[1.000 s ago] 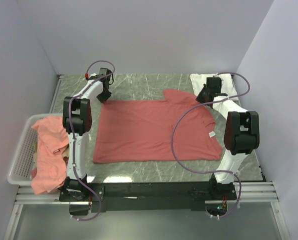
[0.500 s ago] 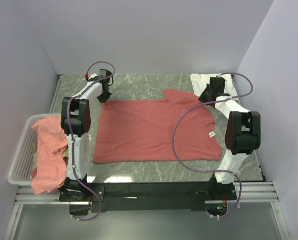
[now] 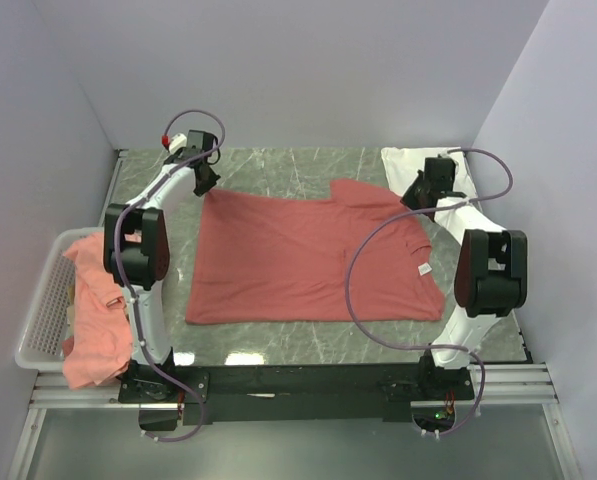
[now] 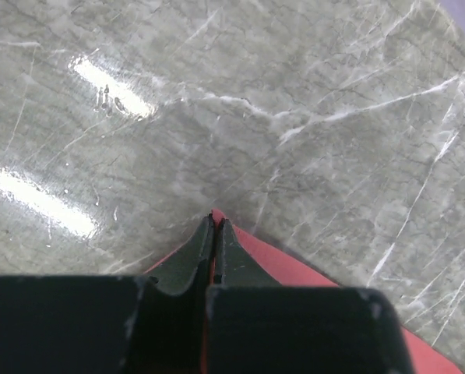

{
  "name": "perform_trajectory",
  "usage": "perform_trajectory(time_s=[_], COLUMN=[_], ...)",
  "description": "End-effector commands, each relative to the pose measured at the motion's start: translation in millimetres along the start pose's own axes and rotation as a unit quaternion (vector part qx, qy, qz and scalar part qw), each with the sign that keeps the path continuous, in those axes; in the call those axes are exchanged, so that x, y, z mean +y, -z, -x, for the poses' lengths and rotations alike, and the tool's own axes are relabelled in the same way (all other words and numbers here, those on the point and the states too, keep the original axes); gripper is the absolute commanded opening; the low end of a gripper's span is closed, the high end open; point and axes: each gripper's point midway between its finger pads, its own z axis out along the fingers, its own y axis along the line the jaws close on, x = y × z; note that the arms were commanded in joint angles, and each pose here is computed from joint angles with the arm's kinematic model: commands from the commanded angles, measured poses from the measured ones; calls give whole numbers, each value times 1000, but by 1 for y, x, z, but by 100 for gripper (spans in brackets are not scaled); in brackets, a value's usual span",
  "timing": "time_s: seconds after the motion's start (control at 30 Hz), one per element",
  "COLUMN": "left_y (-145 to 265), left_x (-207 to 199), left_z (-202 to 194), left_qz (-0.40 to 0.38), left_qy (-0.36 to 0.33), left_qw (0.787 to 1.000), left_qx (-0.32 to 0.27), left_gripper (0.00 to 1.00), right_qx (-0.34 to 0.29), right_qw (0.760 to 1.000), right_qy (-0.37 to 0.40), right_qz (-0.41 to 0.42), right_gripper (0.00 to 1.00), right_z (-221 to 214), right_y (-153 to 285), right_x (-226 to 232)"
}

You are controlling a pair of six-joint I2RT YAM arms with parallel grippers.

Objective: Fold and stack the t-shirts
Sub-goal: Fold the tshirt

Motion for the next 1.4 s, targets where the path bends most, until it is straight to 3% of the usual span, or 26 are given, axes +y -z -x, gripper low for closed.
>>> perform_trajectory(time_s=[0.0, 0.53, 1.37], left_y=[12, 34, 73], left_x=[1, 43, 94], left_z=[7, -14, -53], left_qz=[-9, 9, -3], left_qy=[3, 34, 77], left_qw=[1000, 999, 997], left_qx=[-16, -18, -13], left_gripper=[1, 1, 1], right_qx=[-49, -88, -62], right_qw=[999, 994, 992], right_qy=[-13, -62, -109], right_qz=[14, 12, 20], right_gripper=[0, 0, 0], right_z=[28, 19, -31], right_y=[24, 62, 91], right_x=[4, -24, -51])
